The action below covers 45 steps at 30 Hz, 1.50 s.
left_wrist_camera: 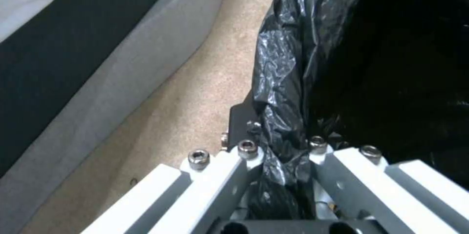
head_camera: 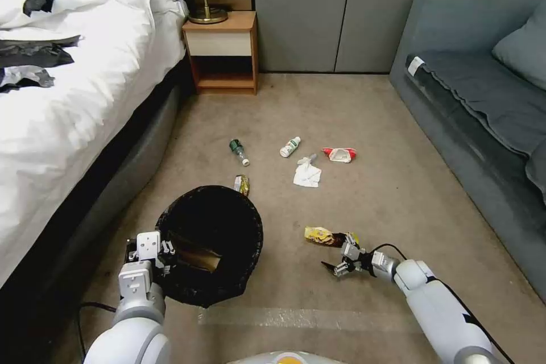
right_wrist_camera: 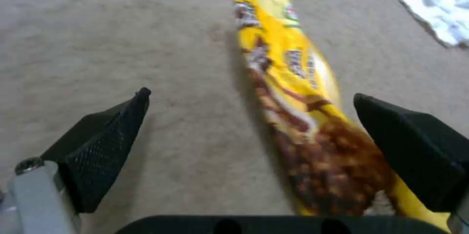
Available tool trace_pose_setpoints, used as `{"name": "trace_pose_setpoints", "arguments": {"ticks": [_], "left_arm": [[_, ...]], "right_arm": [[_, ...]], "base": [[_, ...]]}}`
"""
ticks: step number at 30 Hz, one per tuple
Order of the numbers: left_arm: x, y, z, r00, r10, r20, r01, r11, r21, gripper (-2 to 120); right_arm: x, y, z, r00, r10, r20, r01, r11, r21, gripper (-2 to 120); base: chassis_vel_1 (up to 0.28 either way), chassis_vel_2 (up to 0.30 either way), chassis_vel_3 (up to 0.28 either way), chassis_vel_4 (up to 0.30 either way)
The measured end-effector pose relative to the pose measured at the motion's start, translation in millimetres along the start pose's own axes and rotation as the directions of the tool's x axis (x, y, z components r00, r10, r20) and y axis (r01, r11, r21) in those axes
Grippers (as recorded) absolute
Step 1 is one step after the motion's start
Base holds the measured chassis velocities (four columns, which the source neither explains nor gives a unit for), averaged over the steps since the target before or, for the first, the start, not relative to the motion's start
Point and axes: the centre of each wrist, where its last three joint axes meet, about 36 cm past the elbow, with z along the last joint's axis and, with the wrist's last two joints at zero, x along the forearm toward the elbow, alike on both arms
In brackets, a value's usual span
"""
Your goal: Pick up the trash bin, then pick up the garbage from the floor and place it into the trash bin.
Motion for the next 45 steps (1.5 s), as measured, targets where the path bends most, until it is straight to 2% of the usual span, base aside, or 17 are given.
{"name": "trace_pose_setpoints", "arguments": {"ticks": [4,7,16,17,18,20,22,23,24,27,28,30,34,39,42,43,45], "left_arm": [[2,-0.2,0.7,1.000,-0.001,-0.001,0.001,1.000,-0.002,0],[6,1.4,1.3,1.000,-0.004,-0.002,0.004,1.000,-0.006,0],[10,1.5,2.8,1.000,-0.008,-0.003,0.008,1.000,-0.011,0],[10,1.0,3.4,1.000,-0.009,-0.004,0.009,1.000,-0.009,0],[10,1.0,3.4,1.000,-0.009,-0.004,0.009,1.000,-0.009,0],[11,1.0,3.6,1.000,-0.009,-0.003,0.009,1.000,-0.009,0],[12,1.0,3.6,1.000,-0.009,-0.003,0.009,1.000,-0.009,0],[12,1.3,3.2,1.000,-0.009,-0.001,0.009,1.000,-0.009,0],[12,1.3,3.2,1.000,-0.009,-0.001,0.009,1.000,-0.009,0],[13,1.8,3.2,1.000,-0.010,0.001,0.010,1.000,-0.008,0],[13,1.8,3.2,1.000,-0.010,0.001,0.010,1.000,-0.008,0],[14,1.8,3.6,1.000,-0.011,0.000,0.011,1.000,-0.008,0],[14,1.7,3.9,1.000,-0.011,0.000,0.011,1.000,-0.009,0],[14,1.4,3.8,1.000,-0.009,0.001,0.009,1.000,-0.009,0],[14,1.4,3.6,1.000,-0.009,0.002,0.009,1.000,-0.009,0],[14,1.5,3.4,1.000,-0.008,0.003,0.008,1.000,-0.009,0],[14,1.6,3.3,1.000,-0.008,0.004,0.008,1.000,-0.009,0]], "right_arm": [[-5,-8,-1,0.999,0.039,-0.021,-0.039,0.999,-0.017,100],[-7,-23,-1,0.994,0.087,-0.059,-0.089,0.995,-0.040,100],[-8,-30,0,0.988,0.116,-0.098,-0.123,0.990,-0.074,99],[-11,-26,0,0.989,0.112,-0.098,-0.121,0.989,-0.086,92],[-11,-26,0,0.989,0.112,-0.098,-0.121,0.989,-0.086,92],[-14,-19,1,0.989,0.111,-0.101,-0.121,0.987,-0.104,83],[-16,-17,1,0.989,0.112,-0.101,-0.123,0.986,-0.111,80],[-18,-13,1,0.988,0.112,-0.103,-0.124,0.985,-0.122,71],[-18,-13,1,0.988,0.112,-0.103,-0.124,0.985,-0.122,71],[-22,-4,3,0.988,0.111,-0.108,-0.128,0.979,-0.157,58],[-22,-4,3,0.988,0.111,-0.108,-0.128,0.979,-0.157,58],[-23,3,6,0.988,0.110,-0.112,-0.129,0.975,-0.179,46],[-23,8,8,0.988,0.109,-0.113,-0.129,0.973,-0.190,38],[-25,20,10,0.988,0.108,-0.110,-0.129,0.969,-0.209,15],[-27,22,10,0.988,0.108,-0.108,-0.129,0.969,-0.212,9],[-28,25,10,0.988,0.109,-0.108,-0.130,0.968,-0.215,1],[-28,26,10,0.988,0.111,-0.109,-0.133,0.967,-0.215,0]], "base": [[0.000,0.000,0.000,0.000],[0.000,0.000,0.000,0.000],[0.000,0.000,0.000,0.000],[0.000,0.000,0.000,0.000],[0.000,0.000,0.000,0.000],[0.000,0.000,0.000,0.000],[0.000,0.000,0.000,0.000],[0.000,0.000,0.000,0.000],[0.000,0.000,0.000,0.000],[0.000,0.000,0.000,0.000],[0.000,0.000,0.000,0.000],[0.000,0.000,0.000,0.000],[0.000,0.000,0.000,0.000],[0.000,0.000,0.000,0.000],[0.000,0.000,0.000,0.000],[0.000,0.000,0.000,0.000],[0.000,0.000,0.000,0.000]]}}
